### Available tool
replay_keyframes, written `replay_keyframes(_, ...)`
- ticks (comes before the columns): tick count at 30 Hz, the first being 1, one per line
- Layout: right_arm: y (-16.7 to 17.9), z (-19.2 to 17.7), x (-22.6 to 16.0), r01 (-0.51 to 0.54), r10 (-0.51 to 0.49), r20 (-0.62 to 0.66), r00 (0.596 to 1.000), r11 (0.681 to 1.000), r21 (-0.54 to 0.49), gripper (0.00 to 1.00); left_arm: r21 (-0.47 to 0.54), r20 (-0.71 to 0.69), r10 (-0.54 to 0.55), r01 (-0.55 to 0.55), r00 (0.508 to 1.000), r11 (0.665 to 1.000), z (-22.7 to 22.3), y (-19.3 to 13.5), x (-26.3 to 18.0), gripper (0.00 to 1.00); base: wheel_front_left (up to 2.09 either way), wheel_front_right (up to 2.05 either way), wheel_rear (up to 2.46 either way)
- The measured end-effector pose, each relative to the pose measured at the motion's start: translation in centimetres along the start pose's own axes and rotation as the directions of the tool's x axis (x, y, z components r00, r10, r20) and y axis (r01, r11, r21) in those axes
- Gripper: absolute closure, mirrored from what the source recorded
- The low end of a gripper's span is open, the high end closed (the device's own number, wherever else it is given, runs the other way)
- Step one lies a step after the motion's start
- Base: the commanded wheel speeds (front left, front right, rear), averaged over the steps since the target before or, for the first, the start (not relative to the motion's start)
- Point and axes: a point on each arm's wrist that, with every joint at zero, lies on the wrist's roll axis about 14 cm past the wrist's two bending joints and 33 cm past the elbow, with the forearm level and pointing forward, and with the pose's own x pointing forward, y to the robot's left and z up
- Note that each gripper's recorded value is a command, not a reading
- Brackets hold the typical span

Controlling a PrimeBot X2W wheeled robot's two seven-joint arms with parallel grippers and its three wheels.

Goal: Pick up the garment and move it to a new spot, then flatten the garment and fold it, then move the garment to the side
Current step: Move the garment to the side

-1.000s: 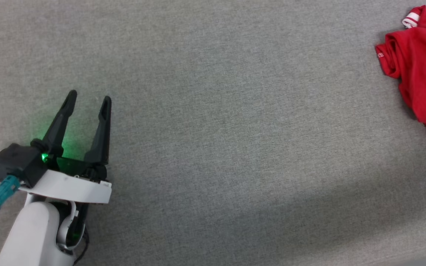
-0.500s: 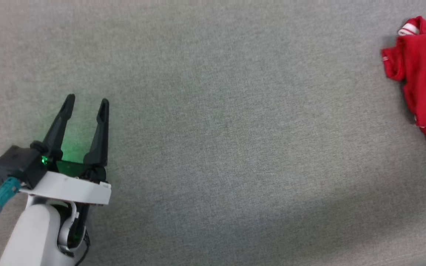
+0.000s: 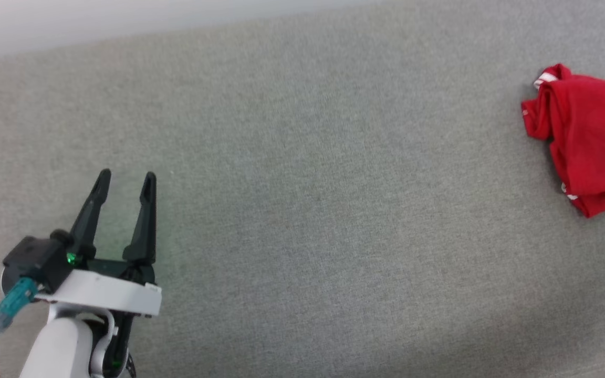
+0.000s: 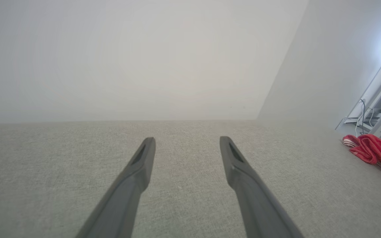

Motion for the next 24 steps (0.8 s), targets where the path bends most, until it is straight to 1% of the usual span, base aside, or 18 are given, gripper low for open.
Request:
replay_keyframes(4, 0.7, 1.4, -1.3, -0.025, 0.021, 0.102, 0.995, 0.999, 0.038, 0.0, 0.009, 0.022, 0.03, -0.03, 0.999, 1.0, 1.4, 0.4, -1.3, 0.0, 0.0, 0.0, 0.0)
replay_keyframes(9, 2.1, 2.2, -3.3, -0.063, 0.042, 0.215, 0.976, 0.994, 0.093, 0.0, 0.019, 0.048, 0.064, -0.065, 0.997, 0.998, 3.1, 0.7, -3.3, 0.0, 0.0, 0.0, 0.0)
replay_keyframes(13, 3.4, 2.6, -4.8, -0.098, 0.059, 0.281, 0.958, 0.987, 0.125, 0.0, 0.034, 0.077, 0.102, -0.105, 0.992, 0.994, 4.7, 1.5, -5.0, 0.0, 0.0, 0.0, 0.0)
replay_keyframes(16, 3.4, 2.7, -5.9, -0.098, 0.051, 0.315, 0.948, 0.986, 0.133, 0.0, 0.043, 0.096, 0.114, -0.118, 0.989, 0.992, 5.6, 1.5, -6.0, 0.0, 0.0, 0.0, 0.0)
replay_keyframes(20, 4.6, 4.1, -7.6, -0.12, 0.049, 0.404, 0.913, 0.981, 0.151, 0.0, 0.057, 0.118, 0.141, -0.148, 0.983, 0.987, 6.7, 2.0, -7.5, 0.0, 0.0, 0.0, 0.0)
replay_keyframes(24, 6.3, 2.9, -9.4, -0.136, 0.046, 0.438, 0.898, 0.975, 0.176, 0.0, 0.062, 0.137, 0.168, -0.178, 0.976, 0.982, 7.5, 2.5, -9.0, 0.0, 0.0, 0.0, 0.0)
